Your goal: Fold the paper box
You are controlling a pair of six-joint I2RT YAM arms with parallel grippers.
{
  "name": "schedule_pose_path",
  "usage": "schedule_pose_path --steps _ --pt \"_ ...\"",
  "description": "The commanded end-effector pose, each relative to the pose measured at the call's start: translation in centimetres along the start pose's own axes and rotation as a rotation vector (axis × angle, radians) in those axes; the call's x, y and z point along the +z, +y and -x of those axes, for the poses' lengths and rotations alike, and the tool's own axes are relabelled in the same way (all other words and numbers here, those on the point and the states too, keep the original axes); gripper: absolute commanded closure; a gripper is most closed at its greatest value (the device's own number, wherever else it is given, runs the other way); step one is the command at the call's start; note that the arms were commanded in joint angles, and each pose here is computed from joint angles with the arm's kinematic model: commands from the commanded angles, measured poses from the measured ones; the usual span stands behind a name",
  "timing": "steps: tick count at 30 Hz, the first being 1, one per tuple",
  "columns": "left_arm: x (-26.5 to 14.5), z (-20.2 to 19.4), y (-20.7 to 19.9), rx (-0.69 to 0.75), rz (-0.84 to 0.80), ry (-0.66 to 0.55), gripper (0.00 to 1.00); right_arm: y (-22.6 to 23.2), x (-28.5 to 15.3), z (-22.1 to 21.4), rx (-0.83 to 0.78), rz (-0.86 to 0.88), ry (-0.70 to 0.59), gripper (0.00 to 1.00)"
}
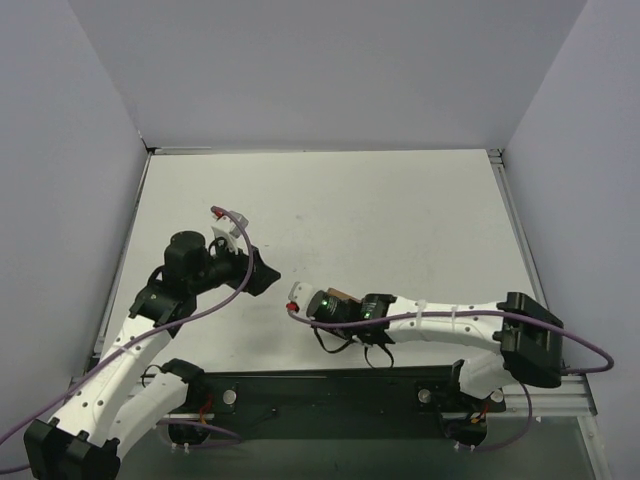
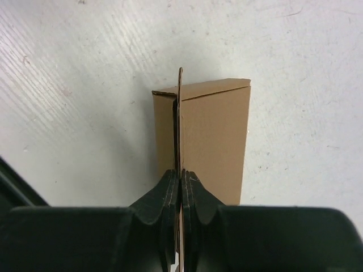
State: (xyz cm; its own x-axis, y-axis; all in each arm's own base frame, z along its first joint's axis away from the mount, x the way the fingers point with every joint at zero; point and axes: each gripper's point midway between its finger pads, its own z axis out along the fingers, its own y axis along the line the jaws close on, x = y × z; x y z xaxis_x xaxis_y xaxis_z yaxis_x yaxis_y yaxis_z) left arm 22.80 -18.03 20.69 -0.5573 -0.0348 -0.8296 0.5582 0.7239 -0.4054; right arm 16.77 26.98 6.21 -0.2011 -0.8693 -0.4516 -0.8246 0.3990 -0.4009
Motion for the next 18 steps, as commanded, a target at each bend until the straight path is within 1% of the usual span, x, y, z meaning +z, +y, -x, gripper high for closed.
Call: schedule_pose_path --steps 1,3,5,6,7,8,9,10,12,13,16,18 --pt "-0.7 2.2 -2.4 0.124 -0.121 -0.032 0.17 -0.3 -3.3 1.4 0.143 0.192 -0.055 1.0" --pt "-0.9 2.3 -3.4 0.153 -0.182 -0.026 0.17 -1.2 -4.0 1.5 0.172 0.208 -0.066 1.0" --pt "-1.0 2.2 -4.5 0.183 -0.257 -0.024 0.17 -1.0 -5.0 2.0 0.208 0.282 -0.076 1.0" --pt "-1.4 1.9 -5.9 0.193 -0.347 -0.013 0.17 -1.5 -5.3 2.1 0.243 0.303 -0.087 1.0" --pt "-1.6 1.4 -6.6 0.199 -0.4 -0.004 0.17 -1.0 -6.0 2.4 0.262 0.374 -0.099 1.0" --pt "-1.8 1.7 -7.5 0.21 -0.454 -0.021 0.17 -1.1 -6.5 3.0 0.284 0.409 -0.118 1.0" --pt "-2.3 1.1 -8.9 0.213 -0.549 -0.005 0.17 -1.1 -7.0 3.3 0.304 0.44 -0.133 1.0" --pt "-2.4 0.6 -9.3 0.213 -0.586 0.001 0.17 -1.1 -7.6 3.7 0.337 0.503 -0.152 1.0" --pt "-3.2 0.1 -10.8 0.232 -0.692 0.014 0.16 -1.5 -8.4 4.3 0.361 0.543 -0.185 1.0" --pt "-3.4 -0.5 -11.1 0.229 -0.723 0.028 0.15 -1.9 -8.6 4.3 0.389 0.566 -0.194 1.0" --pt "-3.9 -1.5 -12.5 0.263 -0.813 0.043 0.13 -1.4 -10.9 5.7 0.43 0.727 -0.264 1.0" --pt "-4.0 -2.4 -13.3 0.273 -0.851 0.067 0.11 -1.5 -12.1 6.4 0.439 0.784 -0.302 1.0"
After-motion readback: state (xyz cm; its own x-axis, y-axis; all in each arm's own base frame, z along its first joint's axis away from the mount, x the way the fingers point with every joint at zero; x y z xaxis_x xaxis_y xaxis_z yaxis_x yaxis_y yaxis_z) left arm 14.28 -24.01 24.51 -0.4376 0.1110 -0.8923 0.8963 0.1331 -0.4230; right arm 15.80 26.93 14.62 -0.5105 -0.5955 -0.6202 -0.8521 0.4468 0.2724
